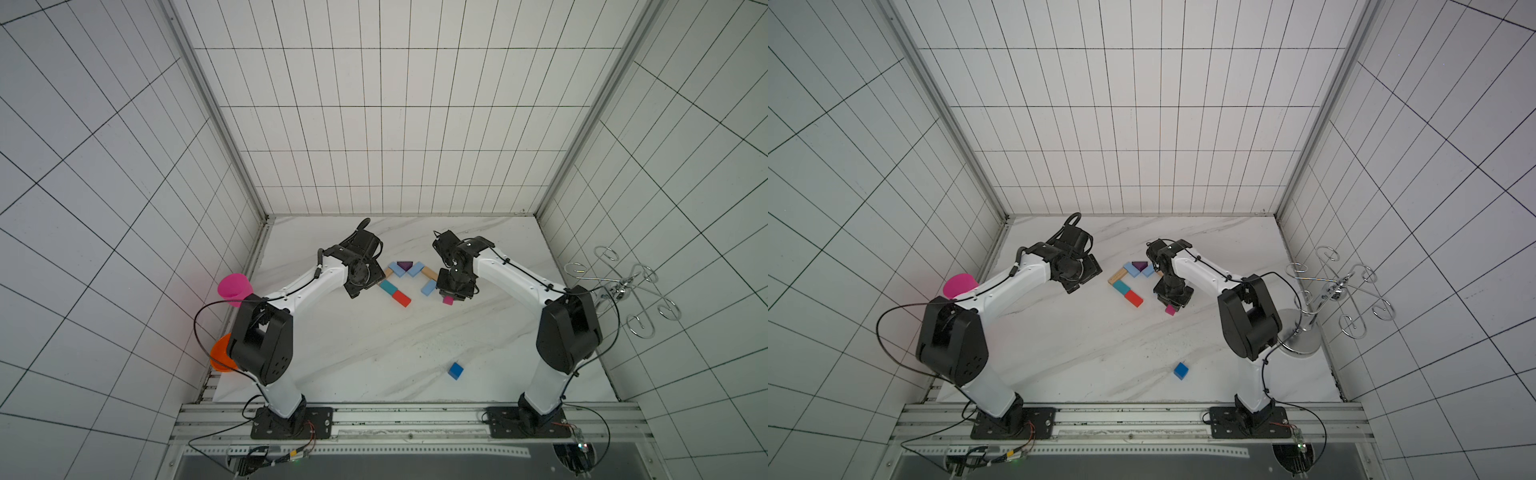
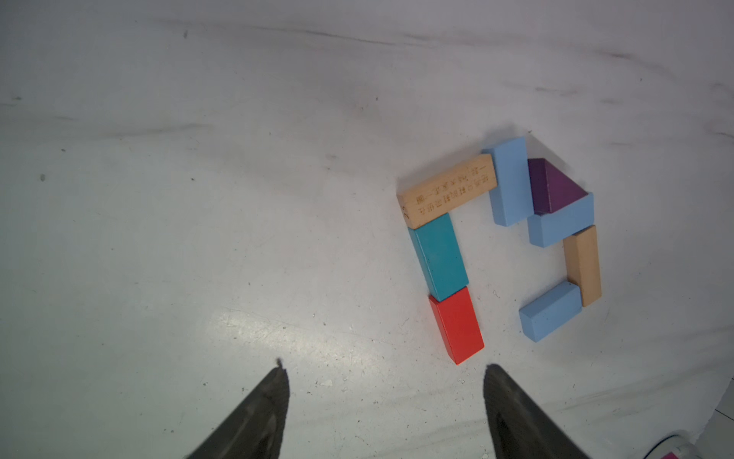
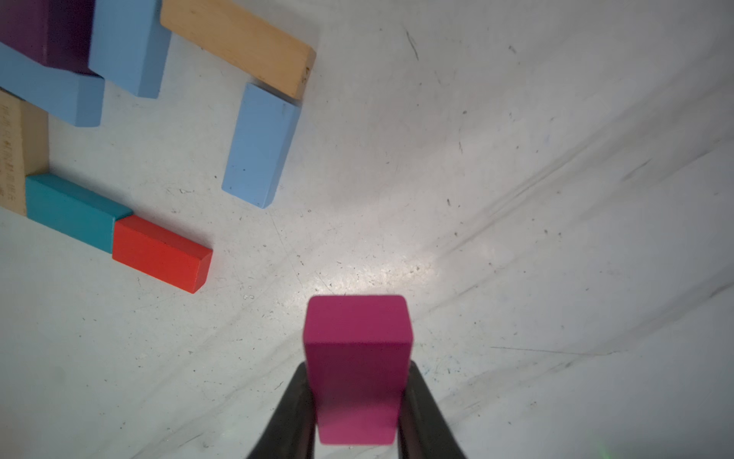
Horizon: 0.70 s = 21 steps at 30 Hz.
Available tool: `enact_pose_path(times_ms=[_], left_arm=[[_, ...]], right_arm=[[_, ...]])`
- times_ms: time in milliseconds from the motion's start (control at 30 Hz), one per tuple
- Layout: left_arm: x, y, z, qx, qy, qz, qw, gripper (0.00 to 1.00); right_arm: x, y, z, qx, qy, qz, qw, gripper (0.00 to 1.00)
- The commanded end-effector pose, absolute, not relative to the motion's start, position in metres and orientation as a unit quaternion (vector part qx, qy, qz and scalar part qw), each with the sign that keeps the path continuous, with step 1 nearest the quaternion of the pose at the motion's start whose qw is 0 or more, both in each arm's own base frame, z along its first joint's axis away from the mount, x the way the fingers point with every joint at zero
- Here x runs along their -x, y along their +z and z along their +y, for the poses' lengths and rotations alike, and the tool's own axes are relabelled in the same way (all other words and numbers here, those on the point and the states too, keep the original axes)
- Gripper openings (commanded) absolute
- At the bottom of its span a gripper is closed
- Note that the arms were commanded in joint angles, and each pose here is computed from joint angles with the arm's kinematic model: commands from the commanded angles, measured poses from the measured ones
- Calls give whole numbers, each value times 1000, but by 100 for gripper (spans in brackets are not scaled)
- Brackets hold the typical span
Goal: Assemble a heart with building blocks
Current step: Assemble the building block at the center of the board.
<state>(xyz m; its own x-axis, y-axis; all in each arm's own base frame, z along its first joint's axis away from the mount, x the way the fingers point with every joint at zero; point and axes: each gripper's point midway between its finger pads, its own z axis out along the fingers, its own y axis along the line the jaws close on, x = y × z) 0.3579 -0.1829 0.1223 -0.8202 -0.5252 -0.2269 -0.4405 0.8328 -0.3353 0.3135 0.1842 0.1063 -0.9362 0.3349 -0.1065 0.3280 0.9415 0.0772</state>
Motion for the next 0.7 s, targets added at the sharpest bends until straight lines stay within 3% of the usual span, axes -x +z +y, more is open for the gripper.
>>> enact_pose_path(times_ms=[0, 233, 667], left_arm=[[-367, 135, -169, 256, -138, 938, 187, 76], [-377, 133, -147, 255, -123, 938, 198, 76], [-374, 104, -109, 256, -115, 943, 177, 76]], right_arm=[[-302, 98, 189, -257, 4, 966, 20, 0], [-295, 76, 215, -327, -6, 945, -25, 0], [-318, 60, 256, -326, -6, 945, -30, 0]])
